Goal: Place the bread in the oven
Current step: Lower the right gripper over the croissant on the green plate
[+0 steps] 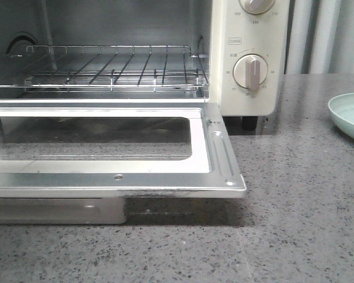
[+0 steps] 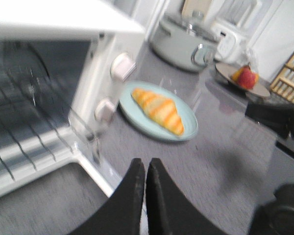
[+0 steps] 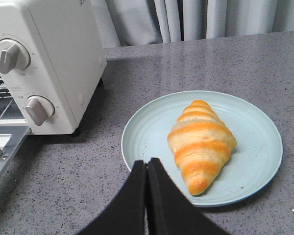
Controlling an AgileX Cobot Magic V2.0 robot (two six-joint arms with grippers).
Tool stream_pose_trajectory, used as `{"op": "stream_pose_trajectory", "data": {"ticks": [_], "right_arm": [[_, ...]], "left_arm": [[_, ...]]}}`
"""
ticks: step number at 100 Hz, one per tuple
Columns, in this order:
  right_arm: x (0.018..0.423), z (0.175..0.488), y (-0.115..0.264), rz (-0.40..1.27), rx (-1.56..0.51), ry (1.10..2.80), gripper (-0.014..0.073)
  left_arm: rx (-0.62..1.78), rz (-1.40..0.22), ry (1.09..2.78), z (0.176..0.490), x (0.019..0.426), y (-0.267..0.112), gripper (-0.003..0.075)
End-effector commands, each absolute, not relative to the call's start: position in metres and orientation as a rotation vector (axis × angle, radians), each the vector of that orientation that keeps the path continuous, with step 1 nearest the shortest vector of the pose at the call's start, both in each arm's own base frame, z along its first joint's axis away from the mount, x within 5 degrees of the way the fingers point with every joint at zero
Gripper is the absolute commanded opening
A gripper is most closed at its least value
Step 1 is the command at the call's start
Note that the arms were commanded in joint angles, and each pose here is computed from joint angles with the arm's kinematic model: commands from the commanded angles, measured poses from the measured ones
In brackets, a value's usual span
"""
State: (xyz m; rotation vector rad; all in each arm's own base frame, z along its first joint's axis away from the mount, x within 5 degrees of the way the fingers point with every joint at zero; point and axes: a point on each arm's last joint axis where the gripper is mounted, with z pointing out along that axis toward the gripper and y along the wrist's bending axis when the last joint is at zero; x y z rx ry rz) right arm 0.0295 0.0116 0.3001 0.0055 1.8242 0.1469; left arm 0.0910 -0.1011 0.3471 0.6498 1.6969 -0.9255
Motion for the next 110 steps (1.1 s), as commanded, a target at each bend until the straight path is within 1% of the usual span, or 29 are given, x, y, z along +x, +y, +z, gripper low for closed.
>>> {"op": "stream_pose_trajectory", "data": {"ticks": [1, 13, 25, 38, 56, 65, 70, 80, 87, 91, 110], "right_arm": [[0.033, 0.318, 0.01, 0.127, 0.007, 1.728, -0.0076], [0.041, 0.321, 0.009, 0.117, 0.006, 1.762, -0.0076], [0.057, 0.329, 0.007, 0.095, 0.0, 1.843, -0.0076], [0.08, 0.342, 0.006, 0.087, -0.003, 1.927, -0.0076], [0.117, 0.359, 0.003, 0.056, -0.018, 2.056, -0.0069], [0.135, 0.366, 0.0, 0.024, -0.032, 2.118, -0.0003], [0.145, 0.37, -0.001, 0.004, -0.04, 2.142, 0.0066], [0.161, 0.375, -0.003, -0.005, -0.04, 2.178, 0.0249], [0.172, 0.375, -0.003, -0.003, -0.041, 2.207, 0.033], [0.178, 0.374, -0.004, -0.01, -0.043, 2.226, 0.0345], [0.203, 0.354, -0.007, -0.035, -0.056, 2.346, 0.0339]], "left_arm": [[0.581, -0.851, 1.559, 0.378, 0.089, -0.091, -0.0021], [0.535, -0.683, 1.411, 0.406, 0.084, -0.076, -0.0021], [0.509, -0.574, 1.296, 0.428, 0.076, -0.064, -0.0021], [0.523, -0.525, 1.244, 0.439, 0.07, -0.059, -0.0021], [0.537, -0.506, 1.24, 0.439, 0.07, -0.059, -0.0021], [0.537, -0.506, 1.24, 0.439, 0.07, -0.059, -0.0021], [0.537, -0.506, 1.24, 0.439, 0.07, -0.059, -0.0021], [0.537, -0.506, 1.24, 0.439, 0.07, -0.059, -0.0021], [0.537, -0.506, 1.24, 0.439, 0.07, -0.059, -0.0021], [0.537, -0.506, 1.24, 0.439, 0.07, -0.059, -0.0021], [0.537, -0.506, 1.24, 0.439, 0.07, -0.059, -0.0021]]}}
